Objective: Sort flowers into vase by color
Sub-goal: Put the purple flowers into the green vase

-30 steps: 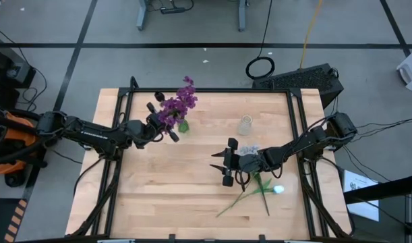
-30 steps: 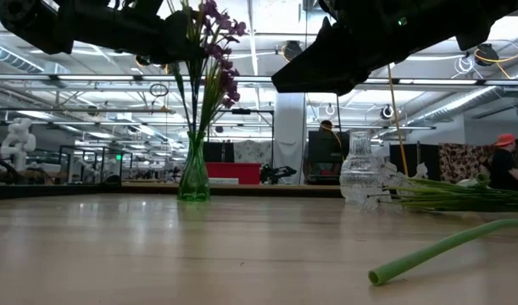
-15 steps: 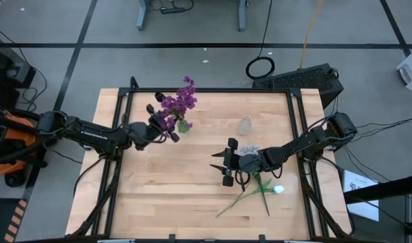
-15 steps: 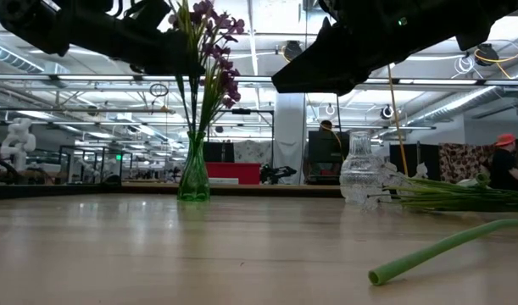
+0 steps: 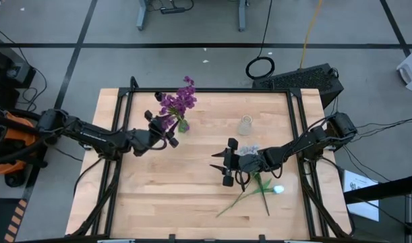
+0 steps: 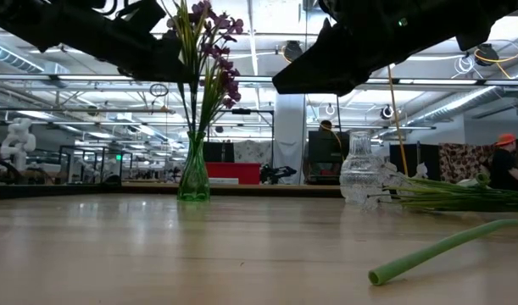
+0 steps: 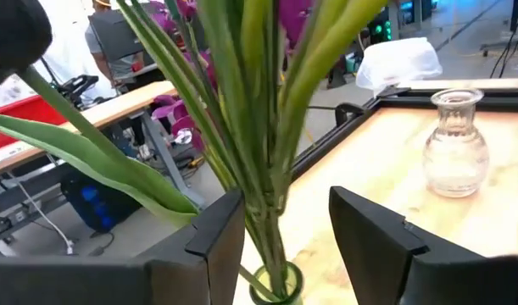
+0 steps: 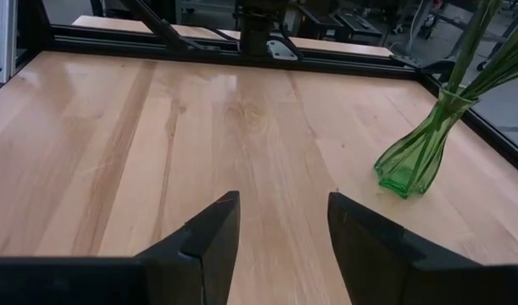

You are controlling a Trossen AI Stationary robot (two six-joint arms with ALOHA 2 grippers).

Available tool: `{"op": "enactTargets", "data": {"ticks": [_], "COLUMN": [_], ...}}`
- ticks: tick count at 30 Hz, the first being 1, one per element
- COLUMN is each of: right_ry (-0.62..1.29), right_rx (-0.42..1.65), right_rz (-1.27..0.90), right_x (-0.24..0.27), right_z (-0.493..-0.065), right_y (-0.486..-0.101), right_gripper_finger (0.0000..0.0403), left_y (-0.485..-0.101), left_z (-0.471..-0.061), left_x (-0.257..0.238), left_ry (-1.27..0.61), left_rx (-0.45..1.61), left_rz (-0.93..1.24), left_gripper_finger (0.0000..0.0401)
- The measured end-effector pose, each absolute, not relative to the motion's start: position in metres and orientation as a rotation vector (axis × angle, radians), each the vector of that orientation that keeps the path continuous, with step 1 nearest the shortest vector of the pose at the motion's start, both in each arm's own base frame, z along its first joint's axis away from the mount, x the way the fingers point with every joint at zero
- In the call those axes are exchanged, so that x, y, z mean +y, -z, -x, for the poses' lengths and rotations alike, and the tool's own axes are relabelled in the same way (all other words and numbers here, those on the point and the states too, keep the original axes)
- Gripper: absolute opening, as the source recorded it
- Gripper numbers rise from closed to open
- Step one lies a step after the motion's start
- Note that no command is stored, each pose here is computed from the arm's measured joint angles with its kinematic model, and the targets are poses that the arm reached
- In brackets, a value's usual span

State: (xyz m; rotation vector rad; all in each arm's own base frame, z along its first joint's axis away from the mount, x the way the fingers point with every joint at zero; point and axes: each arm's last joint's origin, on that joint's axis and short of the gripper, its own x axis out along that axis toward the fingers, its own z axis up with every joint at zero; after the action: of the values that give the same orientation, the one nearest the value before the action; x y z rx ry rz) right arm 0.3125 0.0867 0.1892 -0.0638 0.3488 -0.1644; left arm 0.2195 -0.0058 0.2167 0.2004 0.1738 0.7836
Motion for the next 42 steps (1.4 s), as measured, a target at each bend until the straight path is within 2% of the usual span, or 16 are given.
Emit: {"op": "enactTargets", "data": {"ticks": [10, 21, 25, 32, 42], "right_ry": [0.165, 0.165, 0.165, 0.165, 0.165], "right_rx": [0.350, 0.349, 0.349, 0.349, 0.349], "right_rz": [0.062, 0.061, 0.061, 0.061, 0.062], "right_x": [0.087, 0.087, 0.087, 0.087, 0.087], "right_z": [-0.312, -0.312, -0.312, -0.312, -0.312], "right_y": [-0.189, -0.189, -0.189, -0.189, -0.189], "right_gripper_finger": [0.0171, 0.0171, 0.0171, 0.0171, 0.0171], "left_y": [-0.224, -0.238, -0.238, -0.238, -0.237], "left_z": [-0.217, -0.218, -0.218, -0.220, -0.220], "left_x": [-0.015, -0.016, -0.013, -0.003, 0.003], "left_ry": [-0.853, -0.807, -0.816, -0.816, -0.837], "left_rx": [0.101, 0.019, 0.029, 0.026, 0.042], "left_rz": [-0.155, -0.218, -0.237, -0.242, -0.244], "left_gripper_finger": [0.0178, 0.0172, 0.0133, 0.0015, 0.0010]}}
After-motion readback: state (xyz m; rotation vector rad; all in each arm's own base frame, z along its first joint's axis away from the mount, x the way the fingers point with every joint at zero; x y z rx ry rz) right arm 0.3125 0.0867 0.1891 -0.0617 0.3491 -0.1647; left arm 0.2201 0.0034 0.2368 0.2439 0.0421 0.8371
